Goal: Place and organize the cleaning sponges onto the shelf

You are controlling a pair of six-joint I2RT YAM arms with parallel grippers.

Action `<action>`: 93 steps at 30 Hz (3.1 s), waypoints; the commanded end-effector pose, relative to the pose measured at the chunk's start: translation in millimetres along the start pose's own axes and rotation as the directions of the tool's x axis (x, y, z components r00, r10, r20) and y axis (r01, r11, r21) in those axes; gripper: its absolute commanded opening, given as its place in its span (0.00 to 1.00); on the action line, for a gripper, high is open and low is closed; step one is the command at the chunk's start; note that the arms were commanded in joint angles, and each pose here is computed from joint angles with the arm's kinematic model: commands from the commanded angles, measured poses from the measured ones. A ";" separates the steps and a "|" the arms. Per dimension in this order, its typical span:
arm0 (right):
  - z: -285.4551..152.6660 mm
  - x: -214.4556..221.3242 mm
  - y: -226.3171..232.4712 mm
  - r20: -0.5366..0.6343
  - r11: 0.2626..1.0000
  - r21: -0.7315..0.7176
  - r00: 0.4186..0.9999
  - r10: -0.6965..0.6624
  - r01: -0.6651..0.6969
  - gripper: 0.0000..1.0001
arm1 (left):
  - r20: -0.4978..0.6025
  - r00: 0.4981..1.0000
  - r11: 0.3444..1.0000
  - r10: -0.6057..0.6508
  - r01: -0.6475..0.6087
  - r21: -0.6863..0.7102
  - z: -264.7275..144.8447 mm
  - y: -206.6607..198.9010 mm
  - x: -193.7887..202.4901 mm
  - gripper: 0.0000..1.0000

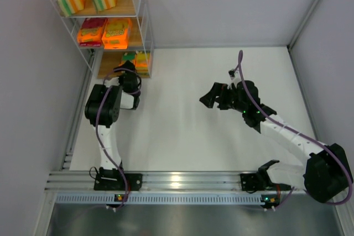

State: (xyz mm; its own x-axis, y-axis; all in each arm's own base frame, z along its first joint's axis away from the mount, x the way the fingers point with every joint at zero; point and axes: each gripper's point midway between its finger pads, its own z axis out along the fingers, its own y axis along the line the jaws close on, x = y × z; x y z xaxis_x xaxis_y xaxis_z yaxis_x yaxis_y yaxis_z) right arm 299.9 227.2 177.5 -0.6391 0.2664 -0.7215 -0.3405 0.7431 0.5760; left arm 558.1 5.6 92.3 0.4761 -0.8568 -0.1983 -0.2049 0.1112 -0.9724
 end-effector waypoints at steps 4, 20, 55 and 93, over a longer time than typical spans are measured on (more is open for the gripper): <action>-3.0 -21.4 11.1 0.081 0.998 -0.061 0.997 0.011 -0.006 0.99 | 0.016 0.993 0.992 0.113 -0.112 -0.066 -28.3 -11.8 -28.3 0.98; -14.0 -14.3 8.0 0.096 0.998 -0.057 0.995 0.008 -0.003 1.00 | -0.063 0.994 0.980 0.087 -0.097 -0.176 -35.3 15.0 -43.0 0.52; 13.4 -21.3 -1.6 0.051 1.000 -0.018 0.999 0.006 -0.005 1.00 | -0.206 0.976 0.991 0.073 -0.095 -0.097 -12.6 -15.0 -38.9 0.43; 2.4 -30.2 -14.7 0.086 0.997 0.077 0.996 -0.036 0.029 1.00 | -0.310 0.939 0.968 0.151 -0.204 -0.146 49.7 30.3 -79.9 0.34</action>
State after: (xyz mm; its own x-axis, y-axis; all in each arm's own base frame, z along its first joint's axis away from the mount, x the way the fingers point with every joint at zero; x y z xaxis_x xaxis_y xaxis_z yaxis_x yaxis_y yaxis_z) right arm 303.5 202.5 153.6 -0.6432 0.2390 -0.7274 -0.2606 0.8250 0.5015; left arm 541.8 96.3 50.9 0.1206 -0.9489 -0.2917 -0.4926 0.1979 -0.8475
